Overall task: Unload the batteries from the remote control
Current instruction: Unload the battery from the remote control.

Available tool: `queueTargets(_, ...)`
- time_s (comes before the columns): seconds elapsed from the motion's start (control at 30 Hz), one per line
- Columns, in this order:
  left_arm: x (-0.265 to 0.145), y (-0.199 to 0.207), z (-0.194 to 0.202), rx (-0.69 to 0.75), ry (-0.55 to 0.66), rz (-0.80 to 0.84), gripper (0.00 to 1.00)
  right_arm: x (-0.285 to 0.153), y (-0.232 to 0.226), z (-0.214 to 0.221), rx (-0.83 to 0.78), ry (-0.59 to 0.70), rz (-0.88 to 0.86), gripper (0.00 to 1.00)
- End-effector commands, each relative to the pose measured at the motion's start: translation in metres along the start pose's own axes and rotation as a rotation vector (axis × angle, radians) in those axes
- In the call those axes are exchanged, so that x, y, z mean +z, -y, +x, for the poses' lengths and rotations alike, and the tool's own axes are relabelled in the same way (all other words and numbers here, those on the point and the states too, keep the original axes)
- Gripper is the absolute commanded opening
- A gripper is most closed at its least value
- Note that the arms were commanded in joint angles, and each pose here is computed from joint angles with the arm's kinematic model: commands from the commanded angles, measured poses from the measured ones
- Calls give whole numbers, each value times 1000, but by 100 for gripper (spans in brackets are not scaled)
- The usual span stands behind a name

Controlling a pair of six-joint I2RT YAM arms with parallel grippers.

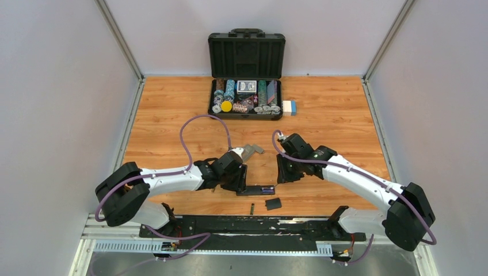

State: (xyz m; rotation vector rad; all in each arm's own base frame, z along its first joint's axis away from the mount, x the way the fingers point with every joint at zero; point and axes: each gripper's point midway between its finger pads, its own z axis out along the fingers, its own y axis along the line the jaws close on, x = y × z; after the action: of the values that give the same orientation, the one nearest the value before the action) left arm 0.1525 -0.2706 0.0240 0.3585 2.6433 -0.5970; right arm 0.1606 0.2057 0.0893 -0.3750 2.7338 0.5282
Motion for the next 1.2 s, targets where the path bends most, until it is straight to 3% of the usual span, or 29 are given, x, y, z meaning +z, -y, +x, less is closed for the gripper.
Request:
queueTargets(0.0, 6, -4, 17, -13, -58, -15, 55, -9, -45, -42, -11, 139, -180, 0)
queueTargets(0.4, 5, -4, 17, -14, -59, -15, 56, -25, -51, -53, -26, 196, -228, 0)
queueTargets(1.17, 4, -8, 12, -15, -34, -38, 58, -8, -38, -65, -31, 191, -154, 0)
